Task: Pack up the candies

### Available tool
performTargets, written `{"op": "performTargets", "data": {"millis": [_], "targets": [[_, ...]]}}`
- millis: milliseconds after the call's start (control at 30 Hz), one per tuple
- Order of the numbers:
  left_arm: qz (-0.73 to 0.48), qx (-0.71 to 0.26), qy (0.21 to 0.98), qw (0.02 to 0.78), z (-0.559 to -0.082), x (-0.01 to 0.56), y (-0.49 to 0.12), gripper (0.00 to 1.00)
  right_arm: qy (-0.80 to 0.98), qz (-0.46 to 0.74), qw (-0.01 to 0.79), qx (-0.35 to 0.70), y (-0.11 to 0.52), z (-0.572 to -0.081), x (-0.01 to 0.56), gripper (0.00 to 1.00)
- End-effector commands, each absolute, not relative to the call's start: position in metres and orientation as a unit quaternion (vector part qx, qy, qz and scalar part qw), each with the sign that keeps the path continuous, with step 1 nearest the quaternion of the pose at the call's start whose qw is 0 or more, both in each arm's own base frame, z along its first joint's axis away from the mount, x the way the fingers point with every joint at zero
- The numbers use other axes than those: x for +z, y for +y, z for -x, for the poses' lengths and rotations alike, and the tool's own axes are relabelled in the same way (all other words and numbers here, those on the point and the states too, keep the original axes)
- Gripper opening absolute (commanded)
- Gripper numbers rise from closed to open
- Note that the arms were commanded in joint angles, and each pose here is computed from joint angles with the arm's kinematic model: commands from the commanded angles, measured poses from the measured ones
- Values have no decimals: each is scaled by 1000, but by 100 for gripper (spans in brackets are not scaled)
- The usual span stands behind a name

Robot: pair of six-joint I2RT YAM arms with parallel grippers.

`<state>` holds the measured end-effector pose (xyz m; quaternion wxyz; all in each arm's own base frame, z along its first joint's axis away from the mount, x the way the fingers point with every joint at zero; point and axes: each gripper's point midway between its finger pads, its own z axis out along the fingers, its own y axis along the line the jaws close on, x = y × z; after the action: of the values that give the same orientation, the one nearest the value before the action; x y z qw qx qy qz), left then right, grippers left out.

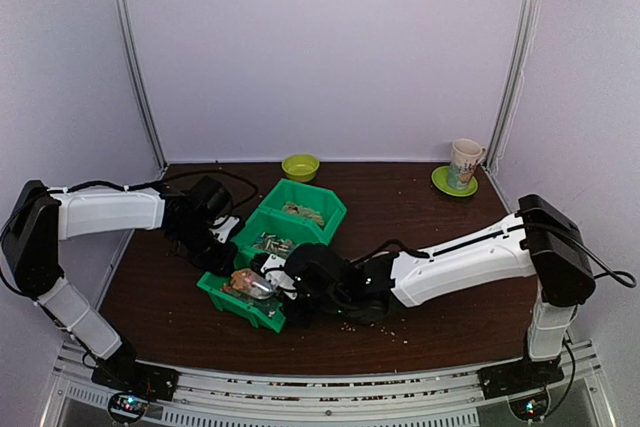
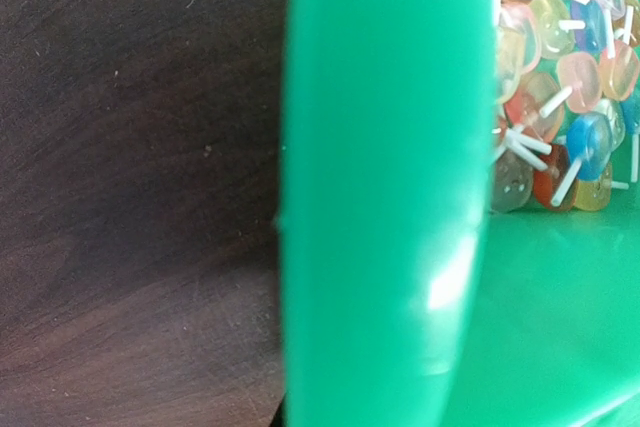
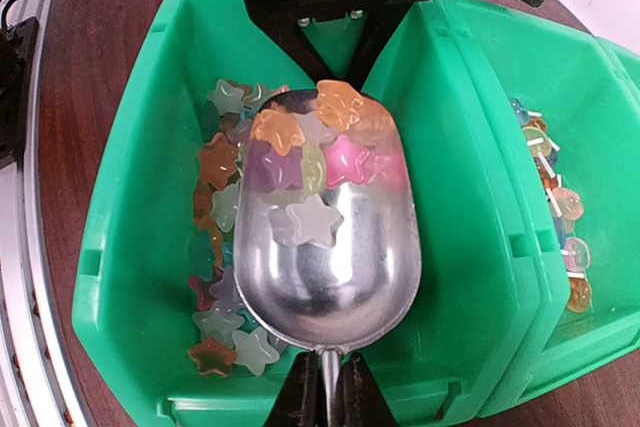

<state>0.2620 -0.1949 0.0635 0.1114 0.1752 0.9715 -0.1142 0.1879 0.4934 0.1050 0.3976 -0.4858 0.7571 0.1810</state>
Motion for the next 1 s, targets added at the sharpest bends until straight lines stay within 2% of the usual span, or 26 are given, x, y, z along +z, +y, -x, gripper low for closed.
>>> {"op": "performTargets", "data": {"millis": [0, 967], "targets": [[-176, -196, 941, 212, -303, 120, -231, 0, 761, 492, 389, 167, 478, -184, 99, 0], [-175, -194, 942, 209, -303, 118, -229, 0, 712, 406, 522, 236, 432, -189, 160, 0]]}}
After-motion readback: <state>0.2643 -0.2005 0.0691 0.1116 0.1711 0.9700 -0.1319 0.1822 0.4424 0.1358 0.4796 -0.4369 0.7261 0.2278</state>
